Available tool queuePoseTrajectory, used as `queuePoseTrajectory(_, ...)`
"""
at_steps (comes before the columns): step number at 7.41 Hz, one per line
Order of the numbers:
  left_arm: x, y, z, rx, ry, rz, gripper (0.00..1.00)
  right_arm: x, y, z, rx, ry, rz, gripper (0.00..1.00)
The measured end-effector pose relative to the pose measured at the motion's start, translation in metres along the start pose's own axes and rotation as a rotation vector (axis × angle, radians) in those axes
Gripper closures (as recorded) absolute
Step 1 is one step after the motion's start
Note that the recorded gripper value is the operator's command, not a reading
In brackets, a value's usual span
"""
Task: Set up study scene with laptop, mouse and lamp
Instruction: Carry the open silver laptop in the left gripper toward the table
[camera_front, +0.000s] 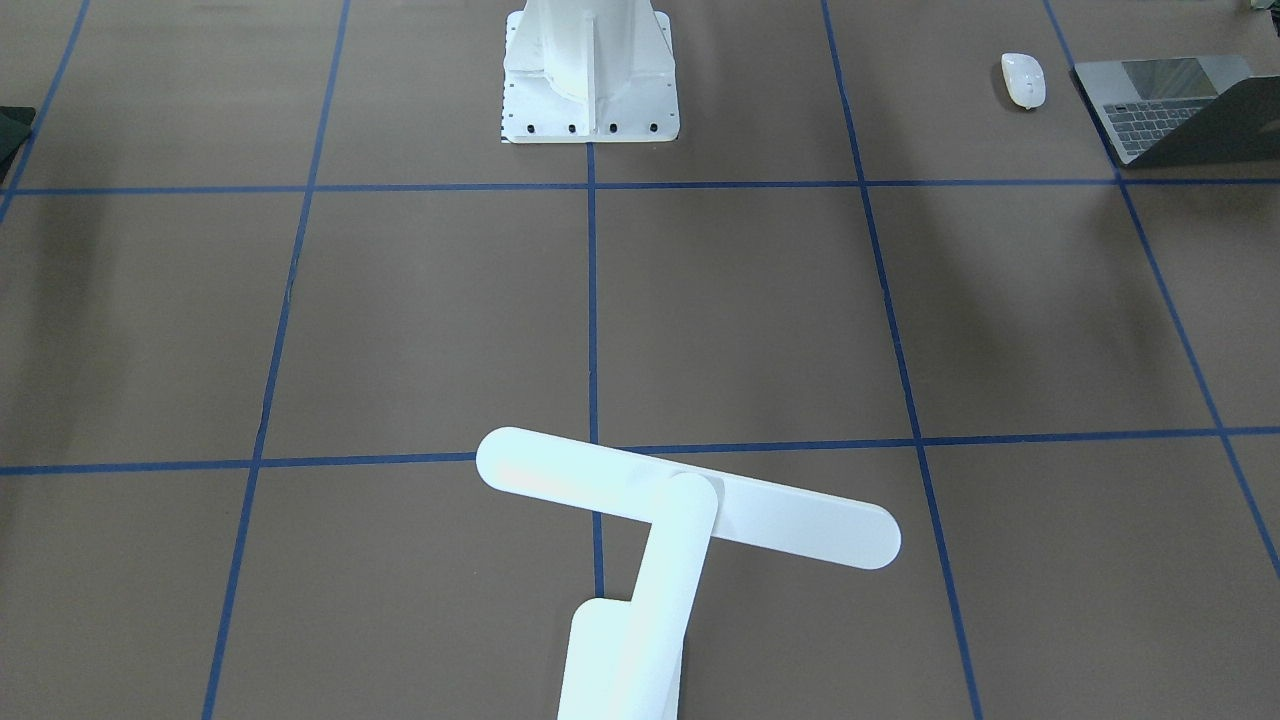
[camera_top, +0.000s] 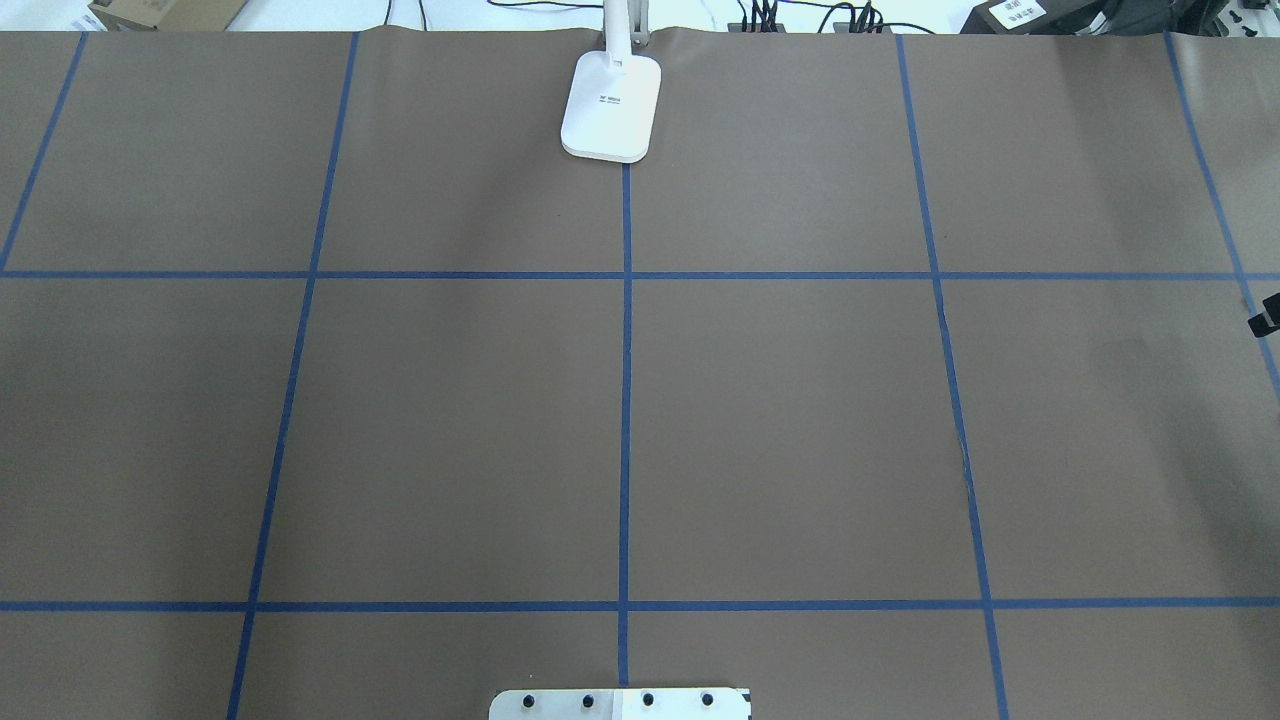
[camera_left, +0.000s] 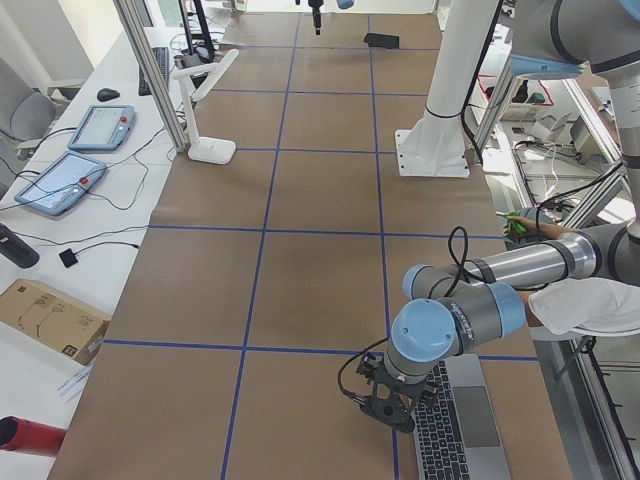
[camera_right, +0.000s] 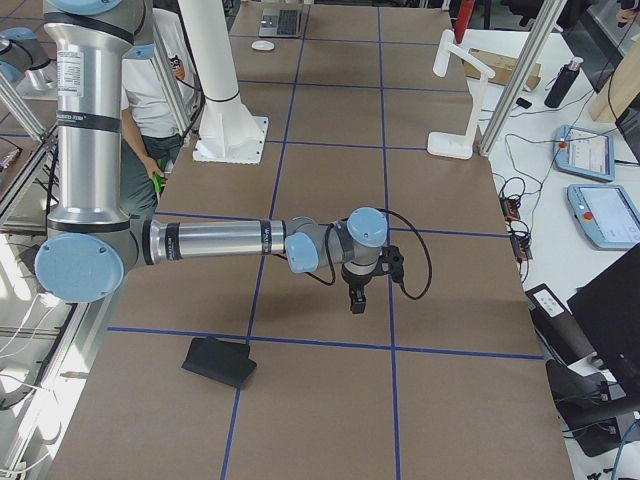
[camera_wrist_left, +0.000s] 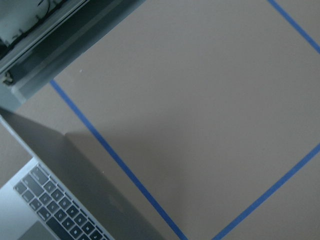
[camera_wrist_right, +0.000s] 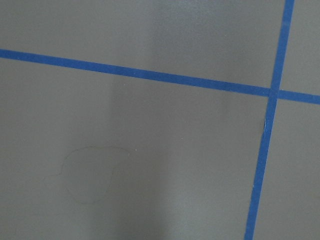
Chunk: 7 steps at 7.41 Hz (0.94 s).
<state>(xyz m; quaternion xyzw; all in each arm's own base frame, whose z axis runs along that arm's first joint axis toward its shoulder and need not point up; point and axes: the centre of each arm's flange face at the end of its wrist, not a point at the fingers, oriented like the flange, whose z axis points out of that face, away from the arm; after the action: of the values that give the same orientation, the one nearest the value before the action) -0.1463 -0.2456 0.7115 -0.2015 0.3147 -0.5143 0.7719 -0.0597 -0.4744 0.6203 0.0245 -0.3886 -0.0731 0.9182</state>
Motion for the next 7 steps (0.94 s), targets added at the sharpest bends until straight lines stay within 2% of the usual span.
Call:
queuePoseTrajectory(5,-0.031,0.007,0.019,-0.032,-0.025,-0.094,0.02,-0.001,0.002,-0.001,0.006,-0.004,-0.008,0.01)
queuePoseTrajectory(6,-0.037,0.003,0.026,-0.037,-0.031,-0.112,0.12,-0.002,0.002,-0.001,0.006,-0.006,-0.009,0.01)
queuePoseTrajectory(7,-0.042,-0.001,0.033,-0.038,-0.033,-0.119,0.33,-0.002,0.002,-0.002,0.006,-0.009,-0.01,0.01)
